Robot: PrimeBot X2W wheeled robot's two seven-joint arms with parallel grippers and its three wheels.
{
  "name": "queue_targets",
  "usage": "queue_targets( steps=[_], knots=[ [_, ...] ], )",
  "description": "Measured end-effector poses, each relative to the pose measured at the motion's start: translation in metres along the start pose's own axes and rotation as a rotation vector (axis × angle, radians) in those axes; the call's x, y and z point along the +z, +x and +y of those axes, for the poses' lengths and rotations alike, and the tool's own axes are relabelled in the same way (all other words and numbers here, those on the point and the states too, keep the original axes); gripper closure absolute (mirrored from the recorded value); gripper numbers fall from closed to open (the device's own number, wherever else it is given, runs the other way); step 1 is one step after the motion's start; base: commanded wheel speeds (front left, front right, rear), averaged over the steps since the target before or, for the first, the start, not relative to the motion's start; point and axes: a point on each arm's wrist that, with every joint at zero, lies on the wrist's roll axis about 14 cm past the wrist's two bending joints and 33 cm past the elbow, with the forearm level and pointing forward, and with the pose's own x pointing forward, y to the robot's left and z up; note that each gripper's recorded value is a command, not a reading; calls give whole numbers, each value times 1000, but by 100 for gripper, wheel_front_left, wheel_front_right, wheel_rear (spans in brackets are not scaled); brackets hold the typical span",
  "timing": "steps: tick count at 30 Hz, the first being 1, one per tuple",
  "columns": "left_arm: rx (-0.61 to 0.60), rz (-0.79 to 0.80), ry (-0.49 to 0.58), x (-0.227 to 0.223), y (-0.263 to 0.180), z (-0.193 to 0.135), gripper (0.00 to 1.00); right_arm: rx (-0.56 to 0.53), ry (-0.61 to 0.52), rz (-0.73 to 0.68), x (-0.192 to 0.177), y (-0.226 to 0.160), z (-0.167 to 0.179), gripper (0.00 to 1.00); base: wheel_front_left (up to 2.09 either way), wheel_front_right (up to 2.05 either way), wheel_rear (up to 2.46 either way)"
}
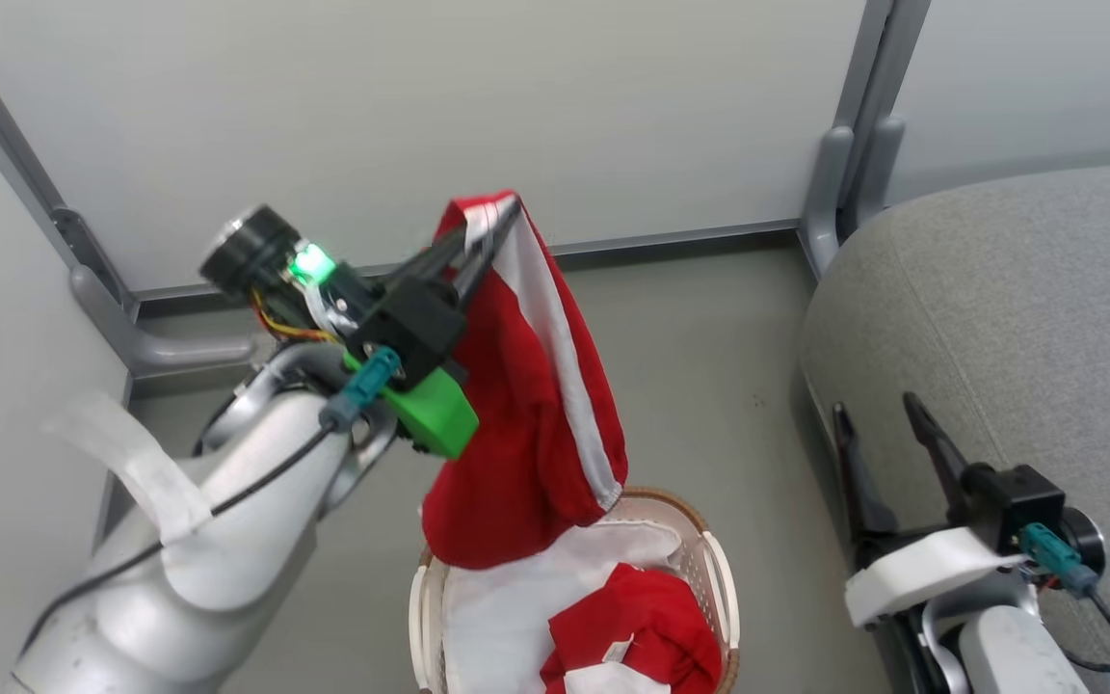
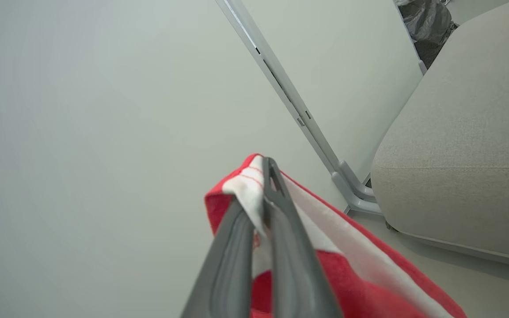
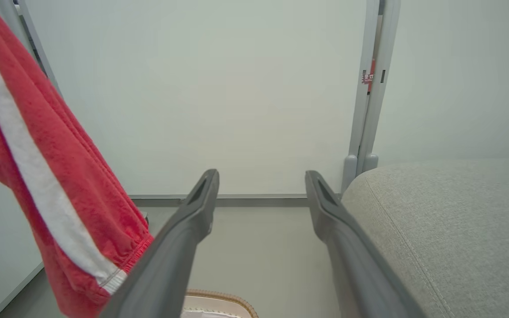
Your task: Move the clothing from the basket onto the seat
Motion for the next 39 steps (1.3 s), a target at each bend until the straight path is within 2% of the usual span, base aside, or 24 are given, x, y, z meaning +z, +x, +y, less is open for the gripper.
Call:
queue_targets(
  steps=[8,17,32,39],
  knots=[
    [29,-58,48,32,11,30,100,186,19,-47,16,10,62,0,0,0,0],
    [22,-105,59,56,15,30,100,417,-1,-27,13,11,134,0,0,0,0],
    [-47,-186,72,85,18,3,100,552,-165,68,-9,39,162,0,0,0,0],
    [-84,-238,74,106,21,-9,100,591,-192,55,-3,48,173,0,0,0,0]
  ],
)
